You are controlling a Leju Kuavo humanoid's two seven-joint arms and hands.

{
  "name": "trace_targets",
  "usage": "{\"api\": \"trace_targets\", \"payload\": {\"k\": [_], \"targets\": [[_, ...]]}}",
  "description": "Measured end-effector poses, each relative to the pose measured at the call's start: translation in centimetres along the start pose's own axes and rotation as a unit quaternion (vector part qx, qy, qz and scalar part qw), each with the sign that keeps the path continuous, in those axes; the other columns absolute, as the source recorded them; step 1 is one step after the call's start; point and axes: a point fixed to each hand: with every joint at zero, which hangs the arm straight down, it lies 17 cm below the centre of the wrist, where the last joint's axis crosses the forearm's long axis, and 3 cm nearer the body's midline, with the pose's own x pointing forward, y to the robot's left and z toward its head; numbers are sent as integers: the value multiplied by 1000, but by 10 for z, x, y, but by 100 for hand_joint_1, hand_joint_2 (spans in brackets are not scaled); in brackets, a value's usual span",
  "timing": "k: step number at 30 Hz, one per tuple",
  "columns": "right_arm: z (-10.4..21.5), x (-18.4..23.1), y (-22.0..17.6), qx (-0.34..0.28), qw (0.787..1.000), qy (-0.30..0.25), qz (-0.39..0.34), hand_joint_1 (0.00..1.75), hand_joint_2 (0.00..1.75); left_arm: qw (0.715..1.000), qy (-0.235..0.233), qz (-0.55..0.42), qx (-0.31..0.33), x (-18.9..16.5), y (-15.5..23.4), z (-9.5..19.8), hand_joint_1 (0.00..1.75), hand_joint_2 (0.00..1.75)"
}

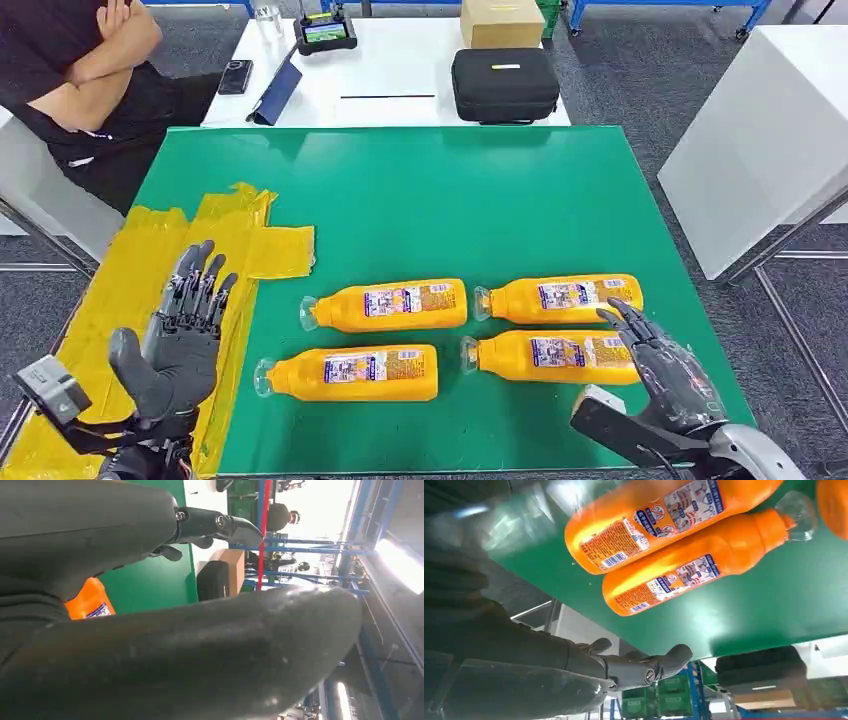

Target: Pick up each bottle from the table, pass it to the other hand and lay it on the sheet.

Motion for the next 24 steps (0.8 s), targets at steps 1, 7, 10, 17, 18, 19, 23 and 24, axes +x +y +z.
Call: {"api": "trace_targets", "payload": {"k": [1, 7, 10, 17, 18, 19, 23, 24], "targets": [[-3, 0, 2, 2, 1000, 0, 0, 0, 175, 1000, 0, 0, -1, 0, 0, -1, 0, 0], [-16, -10, 17, 21, 1000, 2, -2, 0, 175, 1000, -1, 1, -13, 1, -4, -12, 0, 0], [-19, -20, 25, 37, 999, 7, -2, 0, 175, 1000, -1, 2, -19, 0, -5, -19, 0, 0], [-39, -36, 45, 72, 997, 20, -1, 0, 175, 999, 0, 12, -43, -7, -16, -39, 0, 0], [-41, -37, 50, 79, 997, 24, 3, 0, 175, 999, 3, 15, -45, -9, -17, -41, 0, 0], [-44, -37, 54, 84, 996, 27, 7, 0, 175, 999, 4, 16, -46, -10, -18, -44, 0, 0], [-47, -42, 78, 116, 992, 38, 19, 0, 175, 999, 8, 18, -50, -14, -20, -54, 0, 0], [-46, -43, 84, 123, 991, 40, 20, 0, 175, 999, 9, 18, -51, -15, -20, -55, 0, 0]]}}
